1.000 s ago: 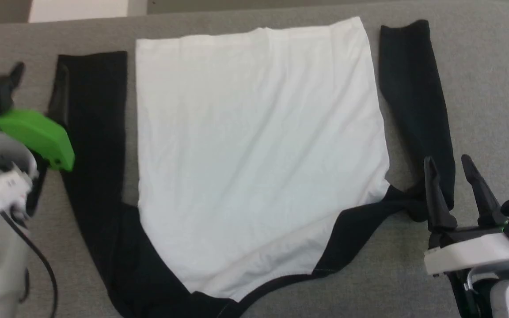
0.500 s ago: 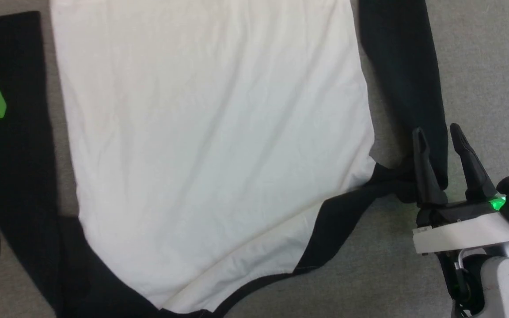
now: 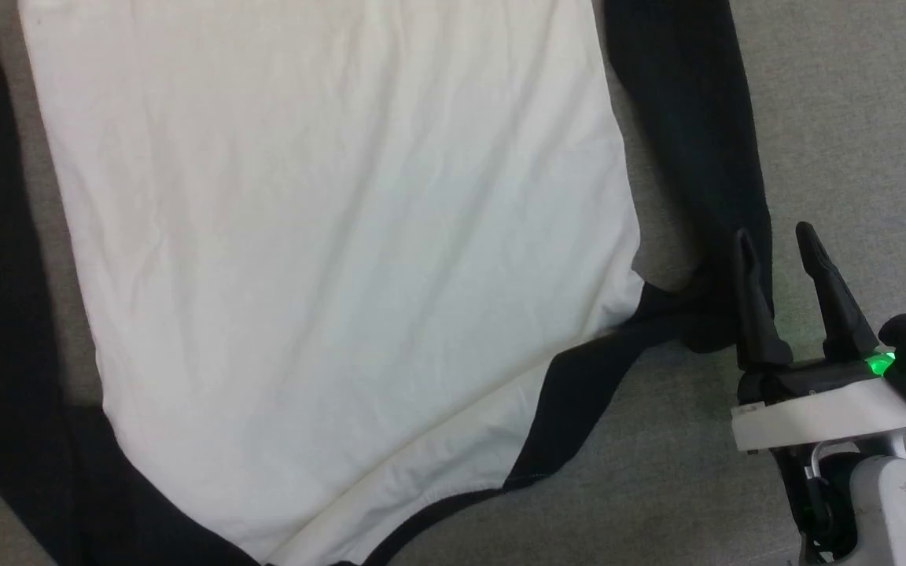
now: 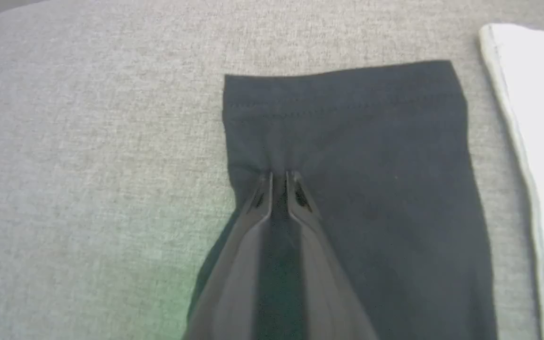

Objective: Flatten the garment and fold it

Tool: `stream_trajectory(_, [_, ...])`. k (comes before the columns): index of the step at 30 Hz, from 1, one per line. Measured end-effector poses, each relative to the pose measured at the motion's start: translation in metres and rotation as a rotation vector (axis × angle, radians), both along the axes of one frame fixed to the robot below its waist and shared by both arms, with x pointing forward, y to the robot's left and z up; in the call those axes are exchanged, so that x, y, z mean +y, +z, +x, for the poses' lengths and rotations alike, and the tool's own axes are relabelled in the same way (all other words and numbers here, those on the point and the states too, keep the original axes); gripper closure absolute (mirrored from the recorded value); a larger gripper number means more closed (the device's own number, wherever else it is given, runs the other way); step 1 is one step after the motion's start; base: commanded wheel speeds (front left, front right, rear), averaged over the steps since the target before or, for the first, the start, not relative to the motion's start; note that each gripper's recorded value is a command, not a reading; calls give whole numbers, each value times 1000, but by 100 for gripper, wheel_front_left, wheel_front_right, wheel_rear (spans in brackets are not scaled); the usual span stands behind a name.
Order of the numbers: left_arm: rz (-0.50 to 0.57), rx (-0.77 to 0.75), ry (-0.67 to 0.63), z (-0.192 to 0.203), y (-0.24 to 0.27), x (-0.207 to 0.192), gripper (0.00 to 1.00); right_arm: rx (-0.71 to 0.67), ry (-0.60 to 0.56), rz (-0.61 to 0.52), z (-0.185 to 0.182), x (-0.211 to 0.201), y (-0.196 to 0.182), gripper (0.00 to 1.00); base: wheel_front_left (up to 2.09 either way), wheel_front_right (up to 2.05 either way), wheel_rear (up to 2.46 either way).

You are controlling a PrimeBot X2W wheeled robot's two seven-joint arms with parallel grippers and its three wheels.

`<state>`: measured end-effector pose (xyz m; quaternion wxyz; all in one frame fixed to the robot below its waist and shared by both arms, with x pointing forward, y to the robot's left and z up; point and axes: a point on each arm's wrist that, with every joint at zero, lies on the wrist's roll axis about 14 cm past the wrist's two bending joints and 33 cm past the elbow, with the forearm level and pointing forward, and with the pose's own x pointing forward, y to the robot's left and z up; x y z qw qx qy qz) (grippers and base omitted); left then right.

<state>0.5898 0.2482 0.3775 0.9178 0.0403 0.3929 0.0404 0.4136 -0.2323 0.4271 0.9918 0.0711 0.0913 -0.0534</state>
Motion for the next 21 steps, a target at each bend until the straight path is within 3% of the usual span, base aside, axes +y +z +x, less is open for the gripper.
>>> stream_trajectory(6, [3,-179,11,-10,27,8,100,-51,-7,-9,-1,-3,20,0,0,0,0])
stream_trajectory(12, [1,-446,57,-24,93,29,100,-69,-20,-10,-18,-7,38,0,0,0,0])
stream_trajectory(21, [-24,-748,26,-84,203,39,100,-102,1,13,-45,1,63,0,0,0,0])
